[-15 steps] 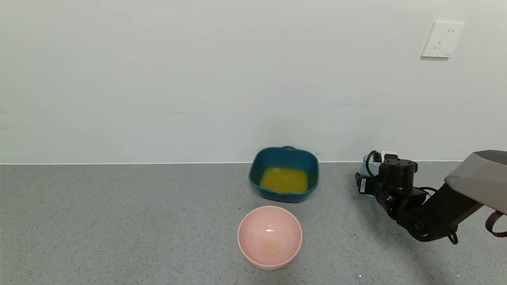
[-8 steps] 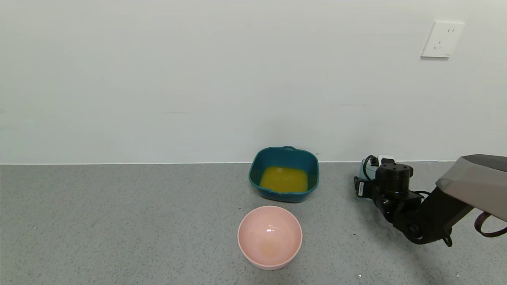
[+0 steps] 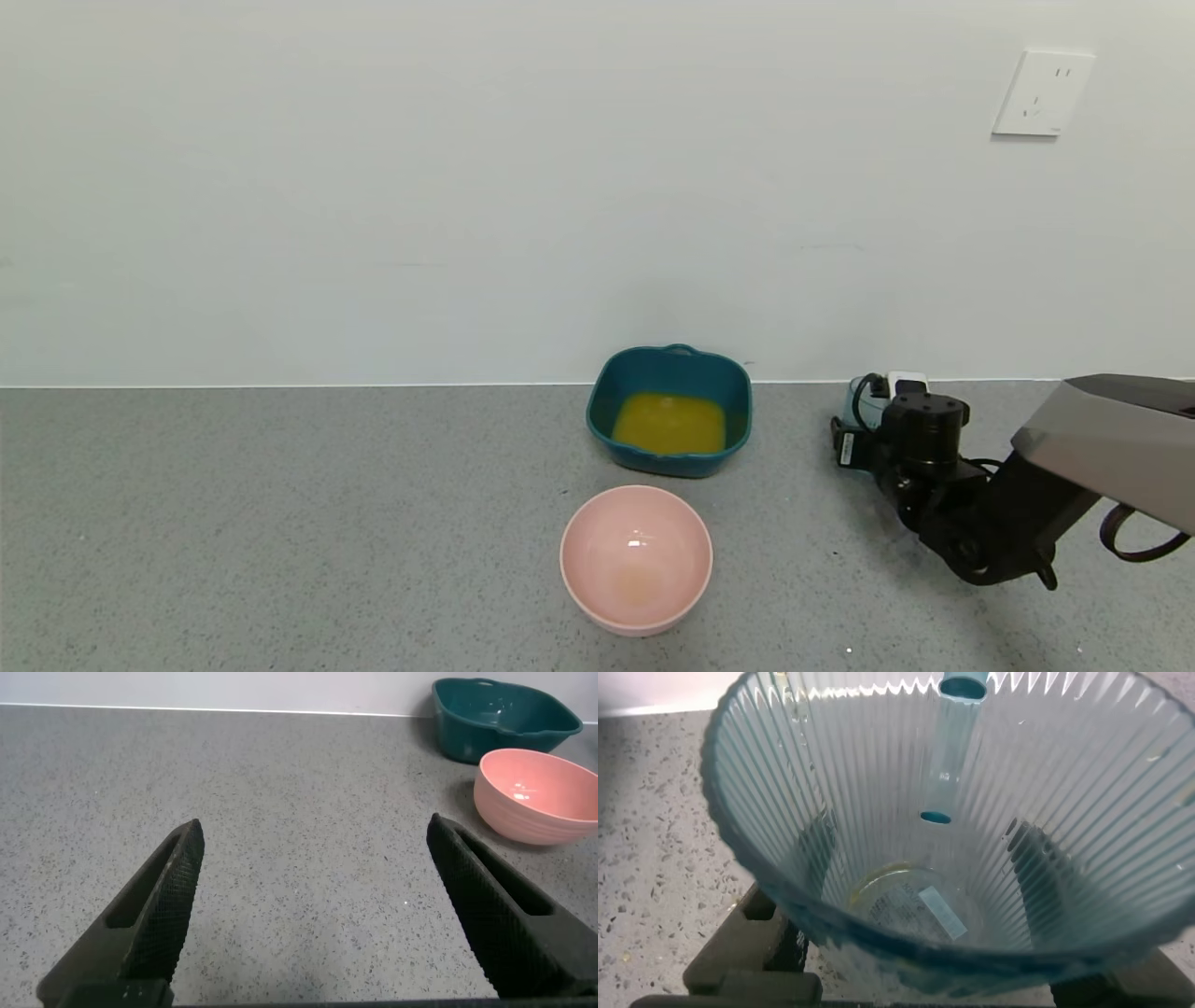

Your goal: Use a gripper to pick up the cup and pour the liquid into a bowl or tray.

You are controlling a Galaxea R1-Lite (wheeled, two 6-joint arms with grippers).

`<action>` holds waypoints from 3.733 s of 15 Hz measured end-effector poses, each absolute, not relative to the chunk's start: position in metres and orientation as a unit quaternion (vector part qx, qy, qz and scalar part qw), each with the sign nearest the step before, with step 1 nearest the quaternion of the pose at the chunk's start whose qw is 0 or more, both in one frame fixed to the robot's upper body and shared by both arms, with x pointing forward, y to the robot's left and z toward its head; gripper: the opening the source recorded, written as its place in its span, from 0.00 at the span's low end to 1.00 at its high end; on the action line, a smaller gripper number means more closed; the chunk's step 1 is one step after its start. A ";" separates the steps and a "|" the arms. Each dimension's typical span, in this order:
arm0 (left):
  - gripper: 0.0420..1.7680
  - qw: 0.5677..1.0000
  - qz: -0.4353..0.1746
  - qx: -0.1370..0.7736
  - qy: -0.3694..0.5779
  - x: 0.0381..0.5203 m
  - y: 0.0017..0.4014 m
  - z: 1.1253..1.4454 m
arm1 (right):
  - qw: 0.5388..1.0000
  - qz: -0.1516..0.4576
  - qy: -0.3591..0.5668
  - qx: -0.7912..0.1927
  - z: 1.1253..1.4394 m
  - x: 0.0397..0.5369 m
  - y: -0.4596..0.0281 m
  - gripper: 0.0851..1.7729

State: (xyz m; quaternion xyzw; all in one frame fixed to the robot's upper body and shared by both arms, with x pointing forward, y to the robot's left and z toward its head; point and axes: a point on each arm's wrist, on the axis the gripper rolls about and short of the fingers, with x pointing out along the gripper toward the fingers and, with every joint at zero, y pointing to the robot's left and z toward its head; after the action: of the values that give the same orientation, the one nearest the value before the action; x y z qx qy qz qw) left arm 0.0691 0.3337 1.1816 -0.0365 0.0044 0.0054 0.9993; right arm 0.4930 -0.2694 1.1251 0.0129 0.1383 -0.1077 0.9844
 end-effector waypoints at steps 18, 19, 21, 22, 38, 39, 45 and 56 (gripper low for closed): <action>0.97 0.999 0.005 -0.036 0.004 0.069 0.334 1.182 | 0.983 -0.100 0.153 0.007 1.124 0.486 -0.265 0.89; 0.97 0.999 0.005 -0.036 0.004 0.069 0.334 1.182 | 0.983 -0.100 0.152 0.007 1.126 0.486 -0.265 0.90; 0.97 0.999 0.005 -0.036 0.004 0.069 0.334 1.182 | 0.982 -0.095 0.161 0.006 1.129 0.483 -0.266 0.92; 0.97 0.999 0.005 -0.036 0.004 0.069 0.334 1.182 | 0.982 -0.086 0.167 0.006 1.131 0.480 -0.266 0.92; 0.97 0.999 0.005 -0.036 0.004 0.069 0.334 1.182 | 0.963 0.000 0.268 0.000 1.247 0.369 -0.281 0.96; 0.97 0.999 0.005 -0.036 0.004 0.069 0.334 1.182 | 0.963 0.003 0.269 -0.001 1.259 0.357 -0.282 0.96; 0.97 0.999 0.005 -0.036 0.004 0.069 0.334 1.182 | 0.970 0.012 0.242 0.003 1.315 0.266 -0.299 0.96; 0.97 0.999 0.005 -0.036 0.004 0.069 0.334 1.182 | 0.994 0.021 0.106 0.014 1.326 0.117 -0.335 0.96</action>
State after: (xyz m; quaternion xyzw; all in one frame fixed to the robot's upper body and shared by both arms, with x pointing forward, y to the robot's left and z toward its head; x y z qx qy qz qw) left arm 0.0691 0.3337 1.1816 -0.0365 0.0044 0.0052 0.9993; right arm 0.1171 -0.3347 1.3256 0.0145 0.1059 0.0209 0.9940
